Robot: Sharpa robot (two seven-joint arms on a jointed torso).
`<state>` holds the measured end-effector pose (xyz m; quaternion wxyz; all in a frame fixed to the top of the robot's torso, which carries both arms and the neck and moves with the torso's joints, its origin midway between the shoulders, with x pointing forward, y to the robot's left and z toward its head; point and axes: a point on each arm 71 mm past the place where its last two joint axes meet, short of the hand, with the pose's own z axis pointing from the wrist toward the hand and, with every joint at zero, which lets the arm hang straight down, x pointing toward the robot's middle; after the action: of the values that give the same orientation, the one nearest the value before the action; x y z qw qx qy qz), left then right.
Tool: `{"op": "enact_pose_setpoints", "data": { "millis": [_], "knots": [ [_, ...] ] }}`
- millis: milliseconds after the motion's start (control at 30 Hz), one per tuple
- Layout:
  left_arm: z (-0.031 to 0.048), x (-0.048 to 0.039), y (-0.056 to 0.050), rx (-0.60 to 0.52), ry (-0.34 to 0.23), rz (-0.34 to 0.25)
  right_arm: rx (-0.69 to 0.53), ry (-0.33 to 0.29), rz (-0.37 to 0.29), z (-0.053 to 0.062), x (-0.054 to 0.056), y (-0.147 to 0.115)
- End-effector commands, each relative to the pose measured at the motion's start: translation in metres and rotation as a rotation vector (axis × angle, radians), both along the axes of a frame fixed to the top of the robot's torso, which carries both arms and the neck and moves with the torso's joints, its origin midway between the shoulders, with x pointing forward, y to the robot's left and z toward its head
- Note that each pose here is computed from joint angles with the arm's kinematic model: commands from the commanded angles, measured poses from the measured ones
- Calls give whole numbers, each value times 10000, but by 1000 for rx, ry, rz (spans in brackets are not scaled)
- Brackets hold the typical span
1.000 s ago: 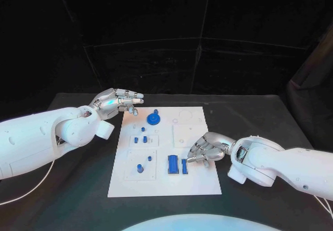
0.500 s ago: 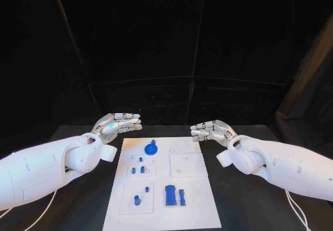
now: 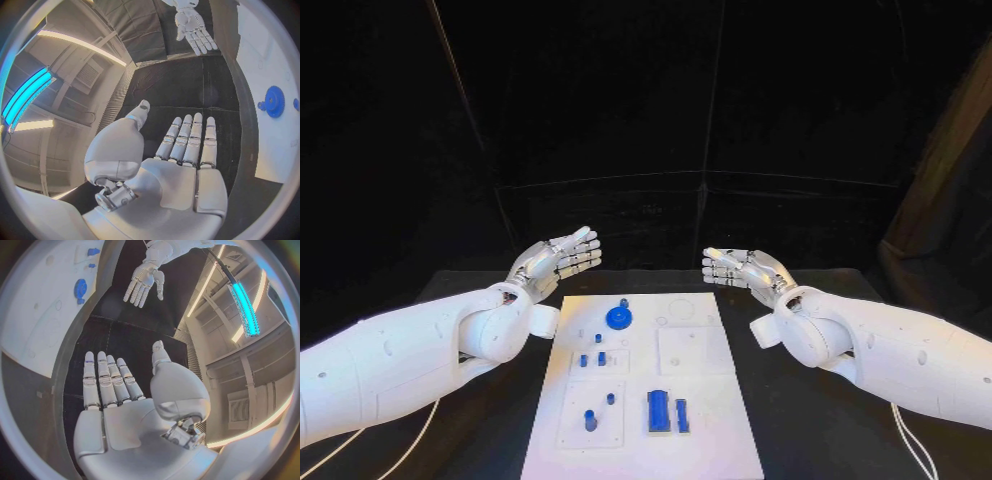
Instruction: Assemble the parts on the task board
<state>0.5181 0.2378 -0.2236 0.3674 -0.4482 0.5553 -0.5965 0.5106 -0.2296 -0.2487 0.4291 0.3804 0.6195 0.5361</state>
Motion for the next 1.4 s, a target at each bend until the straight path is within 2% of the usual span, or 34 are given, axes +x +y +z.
{"op": "enact_pose_setpoints", "data": {
  "millis": [33,367,600,767,1400],
  "knots": [
    [3,-40,-41,34,-19,65,38,-30,-90,64,-38,39],
    [-33,-362,-322,83,-30,227,128,-40,-271,200,-359,295],
    [-14,-522,-429,107,-37,302,142,-32,-327,242,-479,366],
    [-6,-562,-453,112,-38,320,143,-31,-331,245,-488,371],
    [-6,-564,-454,113,-38,321,143,-31,-331,245,-488,371]
  ]
}}
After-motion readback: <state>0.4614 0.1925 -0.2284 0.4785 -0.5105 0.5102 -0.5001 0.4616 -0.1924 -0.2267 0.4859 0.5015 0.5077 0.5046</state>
